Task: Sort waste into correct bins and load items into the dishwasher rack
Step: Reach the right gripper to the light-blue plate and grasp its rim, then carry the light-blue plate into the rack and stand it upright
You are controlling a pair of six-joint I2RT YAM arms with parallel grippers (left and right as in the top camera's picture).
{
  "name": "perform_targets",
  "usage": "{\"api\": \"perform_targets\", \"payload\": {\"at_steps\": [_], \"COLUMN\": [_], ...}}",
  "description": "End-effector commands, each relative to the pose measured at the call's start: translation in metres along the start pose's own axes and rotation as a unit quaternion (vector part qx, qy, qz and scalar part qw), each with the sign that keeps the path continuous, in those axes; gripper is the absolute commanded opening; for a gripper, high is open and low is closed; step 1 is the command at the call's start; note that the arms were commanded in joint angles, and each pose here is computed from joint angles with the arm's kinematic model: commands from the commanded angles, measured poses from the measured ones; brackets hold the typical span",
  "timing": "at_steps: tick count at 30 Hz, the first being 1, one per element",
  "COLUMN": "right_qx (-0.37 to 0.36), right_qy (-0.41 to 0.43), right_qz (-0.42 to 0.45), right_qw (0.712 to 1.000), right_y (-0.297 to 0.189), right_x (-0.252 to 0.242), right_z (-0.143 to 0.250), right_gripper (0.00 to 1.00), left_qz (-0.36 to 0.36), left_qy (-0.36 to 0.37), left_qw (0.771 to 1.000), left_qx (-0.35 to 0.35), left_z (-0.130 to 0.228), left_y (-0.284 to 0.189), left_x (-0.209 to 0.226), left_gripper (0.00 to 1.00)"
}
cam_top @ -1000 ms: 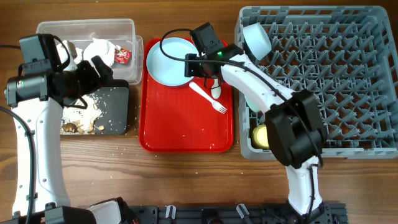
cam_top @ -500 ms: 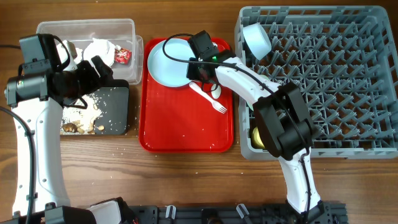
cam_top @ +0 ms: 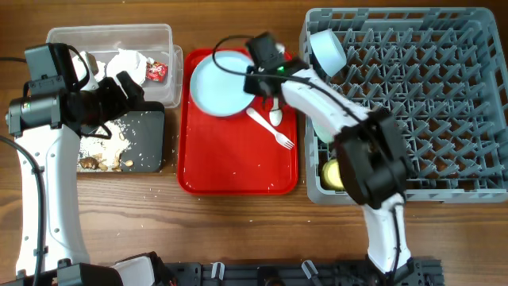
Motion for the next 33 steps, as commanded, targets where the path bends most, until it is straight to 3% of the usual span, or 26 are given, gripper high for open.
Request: {"api": "perform_targets", "payload": {"at_steps": [1, 8, 12, 16, 22, 26, 33], "right_qx": [-0.126, -0.262, -0.36, -0.353, -0.254, -0.191, -0.156], "right_qy": [-0.012, -0.028, -0.029, -0.074, -0.124, -0.173, -0.235], "right_qz": [0.019, 0.126, 0.315, 0.469, 0.544, 0.515, 0.528], "right_qw": [0.992, 0.956, 0.878, 0.806, 0.79, 0.818, 0.801], "right_y": [-0.094, -0.198, -0.274, -0.317, -0.315, -0.288, -0.24], "right_x": [-0.002, -0.033, -0.081, -0.118, -0.173, -0.195, -0.205], "right_z": [-0.06, -0.098, -0.115, -0.12, -0.121, -0.123, -0.128], "right_gripper": [0.04, 0.04, 0.04, 0.04, 0.04, 0.04, 0.04], "left_qz": [0.002, 0.002, 0.002, 0.002, 0.002, 0.002, 0.002], "left_qy": [0.001, 0.001, 0.001, 0.001, 0.001, 0.001, 0.001], "left_qw": [1.0, 1.0, 1.0, 1.0, 1.0, 1.0, 1.0], "left_qx": [-0.013, -0.013, -0.013, -0.013, -0.013, -0.013, -0.013], "left_z": [-0.003, -0.003, -0.003, -0.003, -0.003, -0.004, -0.003], "left_y": [-0.008, -0.008, -0.008, -0.008, -0.008, -0.008, -0.008], "left_x": [-0.002, -0.002, -0.002, -0.002, -0.002, -0.002, -0.002], "left_gripper": [1.0, 1.0, 1.0, 1.0, 1.0, 1.0, 1.0]}}
Point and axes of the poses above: each gripper's point midway between its finger pads, its own y axis out along the fingers, its own x axis along the line the jaws close on, z = x × y, the point moved 3 cm from there along -y, back along the fingers, and after that the axes turned 1 degree about y, right-handed, at the moved point
